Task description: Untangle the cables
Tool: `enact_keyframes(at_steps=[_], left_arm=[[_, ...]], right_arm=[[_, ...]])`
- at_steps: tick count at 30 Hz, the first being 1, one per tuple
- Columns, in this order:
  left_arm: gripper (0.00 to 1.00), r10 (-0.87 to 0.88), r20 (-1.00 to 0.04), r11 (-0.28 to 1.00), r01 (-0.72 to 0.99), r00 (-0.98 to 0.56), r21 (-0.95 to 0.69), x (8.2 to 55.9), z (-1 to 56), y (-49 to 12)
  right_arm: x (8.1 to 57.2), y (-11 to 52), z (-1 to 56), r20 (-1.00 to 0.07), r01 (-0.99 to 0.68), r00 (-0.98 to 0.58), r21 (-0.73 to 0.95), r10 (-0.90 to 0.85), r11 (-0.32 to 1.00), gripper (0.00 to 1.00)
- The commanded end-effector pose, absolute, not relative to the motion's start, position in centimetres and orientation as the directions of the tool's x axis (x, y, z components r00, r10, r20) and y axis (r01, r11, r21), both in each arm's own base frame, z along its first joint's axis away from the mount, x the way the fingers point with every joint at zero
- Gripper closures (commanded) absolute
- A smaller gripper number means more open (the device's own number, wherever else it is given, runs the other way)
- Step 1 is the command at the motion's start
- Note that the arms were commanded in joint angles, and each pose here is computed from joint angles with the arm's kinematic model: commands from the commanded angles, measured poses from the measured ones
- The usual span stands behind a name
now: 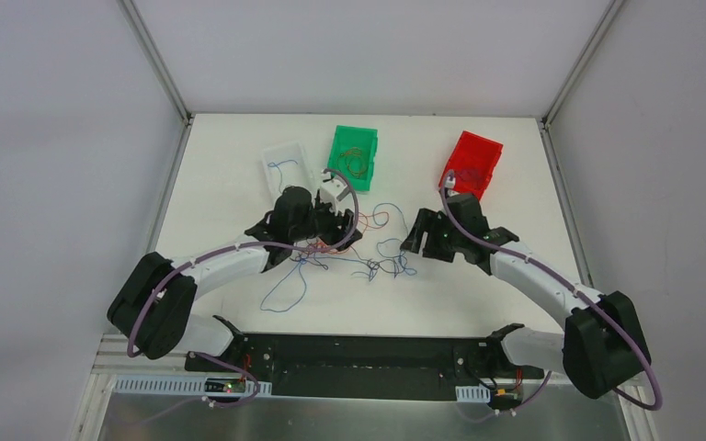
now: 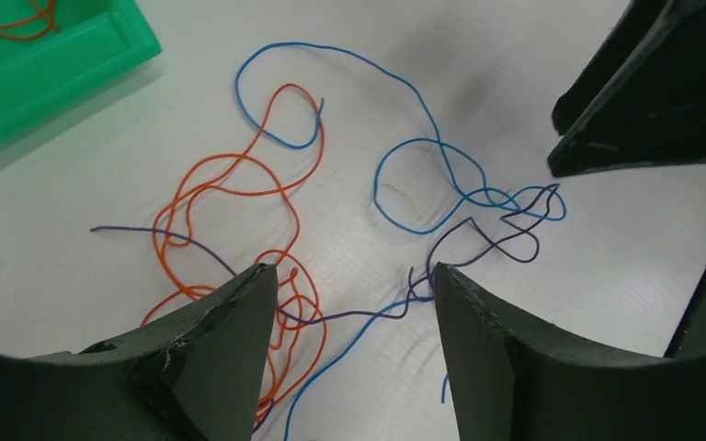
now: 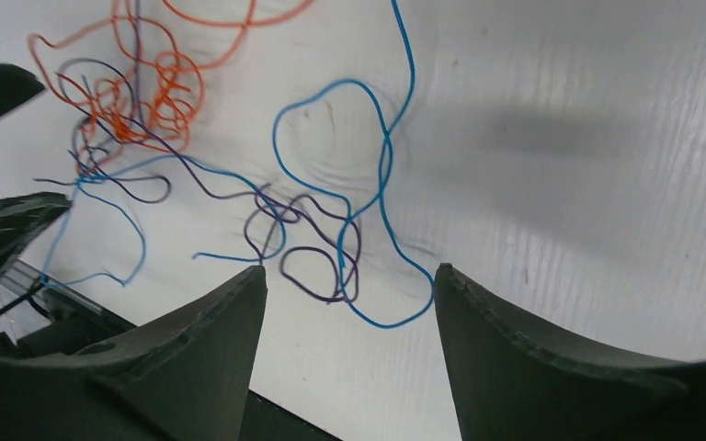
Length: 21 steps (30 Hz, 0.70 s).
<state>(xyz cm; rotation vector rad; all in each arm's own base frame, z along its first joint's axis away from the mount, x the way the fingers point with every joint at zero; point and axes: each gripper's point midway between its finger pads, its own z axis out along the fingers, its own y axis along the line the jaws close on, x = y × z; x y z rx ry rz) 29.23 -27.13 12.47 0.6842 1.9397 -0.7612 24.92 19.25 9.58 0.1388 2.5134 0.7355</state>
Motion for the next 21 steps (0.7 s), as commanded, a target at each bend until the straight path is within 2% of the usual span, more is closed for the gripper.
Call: enact_keyframes(at_steps=[1,7,12,21], left_arm=[[0.36,0.120,-0.955,0.539,0.826,-0.270,-0.166,28.3,15.4,-29.9],[0.36,0.097,-0.956,0.502,0.843,-0.277,-0.194,27.2,15.5,-30.2],[0.37,0.114,-0.945,0.501,0.839,-0.308,-0.213,26.8,15.1,-30.0],[0.39,0.082,-0.962,0.493,0.849,-0.262,-0.190,26.6,15.4,-29.8]], right_arm=[[23.2,18.1,7.3,-0.442,-0.032,-0.875,0.457,0.196,0.889,0.31],[20.7,19.0,6.7,-0.422,-0.092,-0.889,0.543,0.176,0.835,0.32],[20.6,19.0,7.1,-0.445,-0.080,-0.862,0.589,0.241,0.804,0.33],[22.6,15.6,6.5,-0.383,0.305,-0.730,0.558,0.566,0.772,0.40]])
